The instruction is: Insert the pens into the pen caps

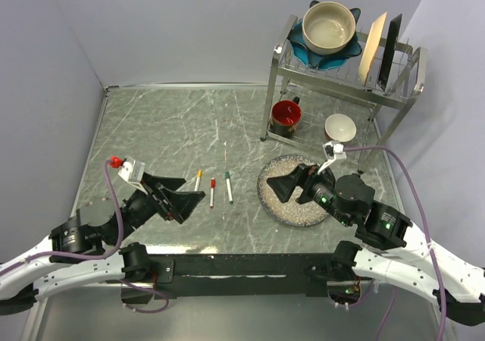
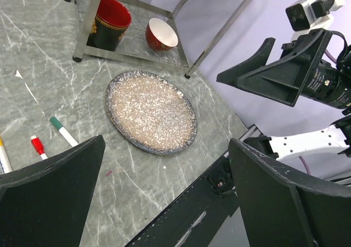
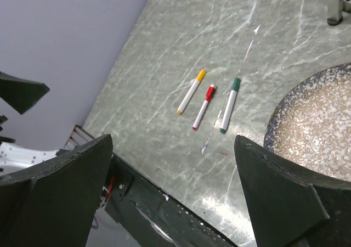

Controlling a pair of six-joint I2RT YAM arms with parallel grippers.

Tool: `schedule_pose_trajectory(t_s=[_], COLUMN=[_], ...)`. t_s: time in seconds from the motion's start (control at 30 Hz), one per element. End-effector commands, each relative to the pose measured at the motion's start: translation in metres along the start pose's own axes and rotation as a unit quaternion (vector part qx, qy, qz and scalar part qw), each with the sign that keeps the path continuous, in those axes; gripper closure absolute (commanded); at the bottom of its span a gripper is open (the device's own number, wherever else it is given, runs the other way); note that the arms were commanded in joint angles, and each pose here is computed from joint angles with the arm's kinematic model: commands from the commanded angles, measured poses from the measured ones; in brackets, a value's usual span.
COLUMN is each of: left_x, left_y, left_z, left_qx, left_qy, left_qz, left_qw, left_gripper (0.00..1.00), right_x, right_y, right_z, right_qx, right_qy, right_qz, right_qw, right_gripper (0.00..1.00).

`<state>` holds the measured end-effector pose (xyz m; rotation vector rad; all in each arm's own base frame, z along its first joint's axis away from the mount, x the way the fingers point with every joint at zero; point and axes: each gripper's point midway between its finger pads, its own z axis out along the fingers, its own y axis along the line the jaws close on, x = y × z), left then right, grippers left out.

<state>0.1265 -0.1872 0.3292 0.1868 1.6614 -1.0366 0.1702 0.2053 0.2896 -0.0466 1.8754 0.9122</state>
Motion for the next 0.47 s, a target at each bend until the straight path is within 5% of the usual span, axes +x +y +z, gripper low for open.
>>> schedule_pose_trajectory(t_s=[0.0,0.43], left_x=[-0.0096,-0.0159], left_y=[-0.0113,-0.0099], left_z=[0.0012,-0.0038], left_qx=[0.021,0.025], left_qy=[-0.012,-0.028], left_qz=[0.001,-0.005], left_qw=[1.0,0.999], left_gripper=[0.01,0.01], right_x=[-0.0106,-0.014], right_y=[0.0113,0.016], right_z=[-0.0037,-0.0092], right_qx=[-0.028,-0.037], right_qy=[-0.019,-0.017], right_qz=[-0.003,0.004], right_qw=[0.999,0.999], right_gripper=[0.0,0.0])
